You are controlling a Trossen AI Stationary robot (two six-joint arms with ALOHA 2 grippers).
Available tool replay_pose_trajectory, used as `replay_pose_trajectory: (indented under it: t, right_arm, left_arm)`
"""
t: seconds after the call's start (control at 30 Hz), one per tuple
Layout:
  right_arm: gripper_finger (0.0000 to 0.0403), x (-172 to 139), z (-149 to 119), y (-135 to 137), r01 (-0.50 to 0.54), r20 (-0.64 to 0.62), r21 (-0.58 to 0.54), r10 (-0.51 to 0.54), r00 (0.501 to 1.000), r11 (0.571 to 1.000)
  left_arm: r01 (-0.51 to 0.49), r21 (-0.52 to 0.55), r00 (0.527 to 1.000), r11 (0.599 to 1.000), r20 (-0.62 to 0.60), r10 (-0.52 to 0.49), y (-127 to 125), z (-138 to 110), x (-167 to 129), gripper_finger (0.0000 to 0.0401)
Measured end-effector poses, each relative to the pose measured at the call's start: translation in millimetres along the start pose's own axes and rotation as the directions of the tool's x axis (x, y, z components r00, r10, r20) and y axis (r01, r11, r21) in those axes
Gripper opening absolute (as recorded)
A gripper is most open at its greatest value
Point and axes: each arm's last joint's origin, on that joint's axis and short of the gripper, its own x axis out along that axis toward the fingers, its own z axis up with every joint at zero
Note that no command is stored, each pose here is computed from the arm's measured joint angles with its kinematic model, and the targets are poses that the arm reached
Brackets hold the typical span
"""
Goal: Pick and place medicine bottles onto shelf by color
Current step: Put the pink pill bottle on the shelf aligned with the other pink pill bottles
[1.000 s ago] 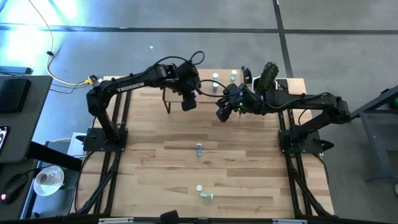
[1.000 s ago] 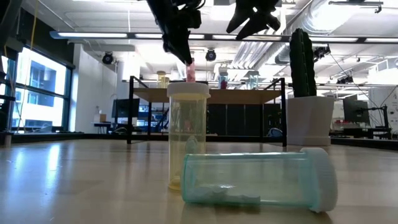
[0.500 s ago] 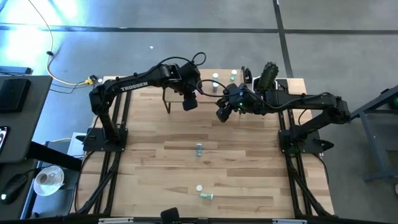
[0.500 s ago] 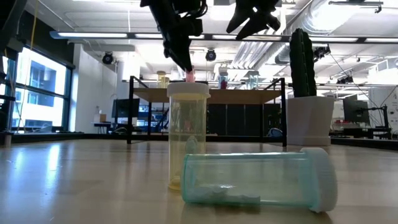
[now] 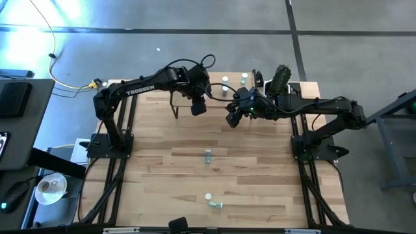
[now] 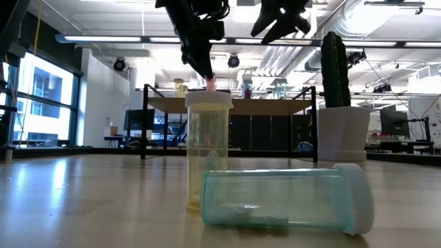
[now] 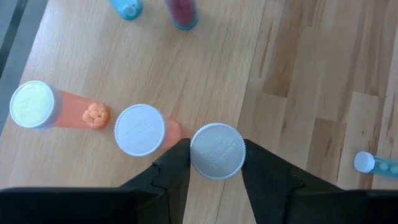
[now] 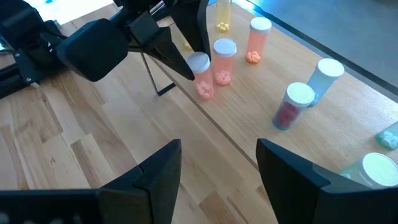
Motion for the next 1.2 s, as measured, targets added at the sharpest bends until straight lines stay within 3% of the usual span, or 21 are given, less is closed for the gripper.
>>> replay_pose_trajectory:
  t: [1.2]
  right_arm:
    - [0.02,0.0,-1.0,-0.3,0.003,-0.009,-0.005,-0.003,1.0,1.0]
  left_arm:
    - [-0.01,-0.02,0.999,1.0,0.036,0.01,0.7,3.1,-1.6,0.014]
